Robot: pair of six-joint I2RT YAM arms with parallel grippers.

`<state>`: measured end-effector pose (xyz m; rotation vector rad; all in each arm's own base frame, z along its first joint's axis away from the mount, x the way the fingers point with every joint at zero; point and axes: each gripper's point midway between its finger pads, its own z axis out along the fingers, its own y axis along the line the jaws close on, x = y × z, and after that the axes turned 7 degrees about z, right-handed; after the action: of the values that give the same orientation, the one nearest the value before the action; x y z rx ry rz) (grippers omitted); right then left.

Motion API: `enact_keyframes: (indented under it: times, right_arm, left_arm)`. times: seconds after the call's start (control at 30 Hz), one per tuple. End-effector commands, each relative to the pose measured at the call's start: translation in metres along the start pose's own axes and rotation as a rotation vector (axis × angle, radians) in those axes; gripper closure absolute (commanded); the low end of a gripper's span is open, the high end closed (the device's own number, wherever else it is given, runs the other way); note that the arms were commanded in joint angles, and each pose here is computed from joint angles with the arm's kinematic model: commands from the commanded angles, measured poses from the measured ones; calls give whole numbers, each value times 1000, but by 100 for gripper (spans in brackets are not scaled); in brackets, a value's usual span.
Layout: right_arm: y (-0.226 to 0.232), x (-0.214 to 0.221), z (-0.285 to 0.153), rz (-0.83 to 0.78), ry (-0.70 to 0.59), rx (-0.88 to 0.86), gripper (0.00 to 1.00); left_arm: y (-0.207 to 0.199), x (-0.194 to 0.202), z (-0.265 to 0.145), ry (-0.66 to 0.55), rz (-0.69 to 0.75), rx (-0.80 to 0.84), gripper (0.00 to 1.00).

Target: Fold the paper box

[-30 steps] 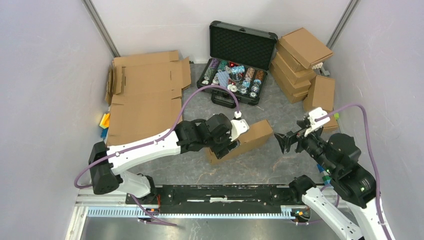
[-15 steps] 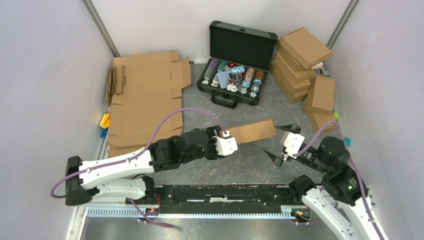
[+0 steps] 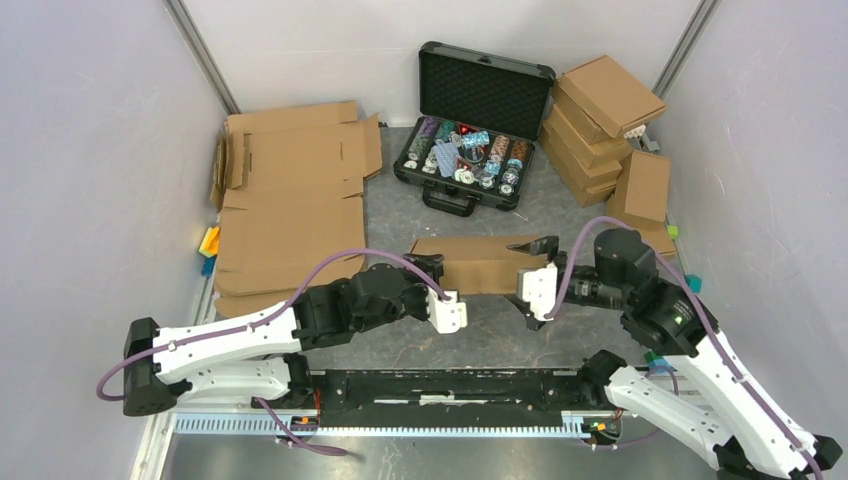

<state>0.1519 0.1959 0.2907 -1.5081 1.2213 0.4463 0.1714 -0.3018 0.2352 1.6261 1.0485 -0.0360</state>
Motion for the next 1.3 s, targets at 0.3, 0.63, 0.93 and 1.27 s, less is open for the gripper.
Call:
enact_keyframes:
  times: [0.3, 0.63, 0.93, 1.27]
  right_arm:
    - [4, 13, 31, -32, 66, -66, 2]
    - [1, 42, 45, -38, 181, 11, 4]
    - [-7, 55, 49, -67, 272, 93, 20]
    - [-17, 74, 29, -70, 391, 216, 52]
  left_arm:
    - [23, -9, 2, -4, 67, -77, 68]
    - [29, -5, 2, 24, 58, -107, 69]
    - [31, -11, -1, -23, 52, -131, 69]
    - [37, -12, -11, -51, -69, -188, 43]
